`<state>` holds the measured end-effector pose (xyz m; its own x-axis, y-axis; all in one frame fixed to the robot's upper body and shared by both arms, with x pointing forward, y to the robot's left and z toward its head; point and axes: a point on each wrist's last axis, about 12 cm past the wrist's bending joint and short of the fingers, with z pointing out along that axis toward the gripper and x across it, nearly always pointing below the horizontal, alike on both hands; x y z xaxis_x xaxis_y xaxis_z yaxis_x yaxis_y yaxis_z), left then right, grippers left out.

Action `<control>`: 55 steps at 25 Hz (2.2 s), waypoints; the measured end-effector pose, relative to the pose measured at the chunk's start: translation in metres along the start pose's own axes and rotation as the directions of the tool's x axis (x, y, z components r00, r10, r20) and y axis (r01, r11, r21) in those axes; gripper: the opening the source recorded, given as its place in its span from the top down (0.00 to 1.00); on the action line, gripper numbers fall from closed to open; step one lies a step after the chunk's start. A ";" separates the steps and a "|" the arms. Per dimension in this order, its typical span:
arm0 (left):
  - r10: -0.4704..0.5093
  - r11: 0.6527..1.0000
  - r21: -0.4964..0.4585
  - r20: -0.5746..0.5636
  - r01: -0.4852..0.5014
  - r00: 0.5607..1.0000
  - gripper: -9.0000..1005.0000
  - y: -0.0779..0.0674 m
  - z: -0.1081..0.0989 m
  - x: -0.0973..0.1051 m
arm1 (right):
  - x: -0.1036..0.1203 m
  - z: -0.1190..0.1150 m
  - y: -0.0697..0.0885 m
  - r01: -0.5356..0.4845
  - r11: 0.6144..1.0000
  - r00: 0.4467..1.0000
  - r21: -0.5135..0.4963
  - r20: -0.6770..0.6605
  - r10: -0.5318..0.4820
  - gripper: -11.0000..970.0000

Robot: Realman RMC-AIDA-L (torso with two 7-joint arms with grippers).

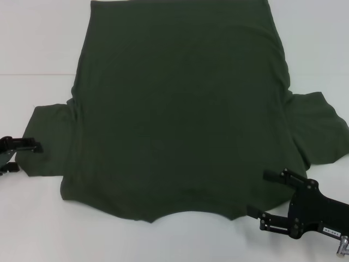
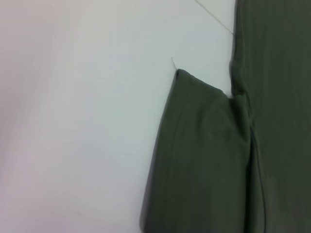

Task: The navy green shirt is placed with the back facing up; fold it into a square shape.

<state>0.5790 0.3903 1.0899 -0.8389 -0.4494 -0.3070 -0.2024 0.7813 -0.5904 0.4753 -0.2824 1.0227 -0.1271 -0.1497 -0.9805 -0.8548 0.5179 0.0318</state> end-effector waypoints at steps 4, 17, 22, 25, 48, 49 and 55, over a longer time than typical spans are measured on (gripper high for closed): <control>-0.006 1.000 -0.004 0.001 0.006 1.000 0.13 0.002 0.002 0.001 | 0.000 0.000 0.000 0.000 1.000 1.000 0.000 0.000 0.000 0.03; -0.009 1.000 -0.011 0.015 0.009 1.000 0.13 0.002 0.004 0.002 | -0.001 0.001 -0.001 0.001 1.000 1.000 0.001 0.002 -0.001 0.03; -0.012 1.000 -0.014 0.019 0.013 1.000 0.13 0.003 0.006 0.003 | -0.001 0.001 -0.001 0.002 1.000 1.000 0.001 0.001 -0.002 0.03; -0.016 1.000 -0.015 0.018 0.016 1.000 0.13 0.003 0.007 0.004 | -0.001 0.001 -0.001 0.003 1.000 1.000 0.001 0.002 -0.003 0.03; -0.015 1.000 -0.018 0.024 0.015 1.000 0.13 0.002 0.011 0.004 | -0.003 0.003 -0.002 0.007 1.000 1.000 -0.003 0.003 -0.007 0.03; -0.015 1.000 -0.017 0.024 0.015 1.000 0.13 0.002 0.011 0.005 | -0.003 0.003 -0.002 0.007 1.000 1.000 -0.003 0.003 -0.007 0.03; -0.011 1.000 -0.011 0.022 0.011 1.000 0.13 -0.002 0.015 0.005 | -0.003 0.003 -0.003 0.007 1.000 1.000 -0.004 0.004 -0.007 0.03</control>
<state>0.5822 0.3802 1.0781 -0.8251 -0.4676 -0.3170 -0.2178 0.7810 -0.5853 0.4795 -0.2804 1.0248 -0.1191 -0.1501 -0.9815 -0.8577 0.5136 0.0256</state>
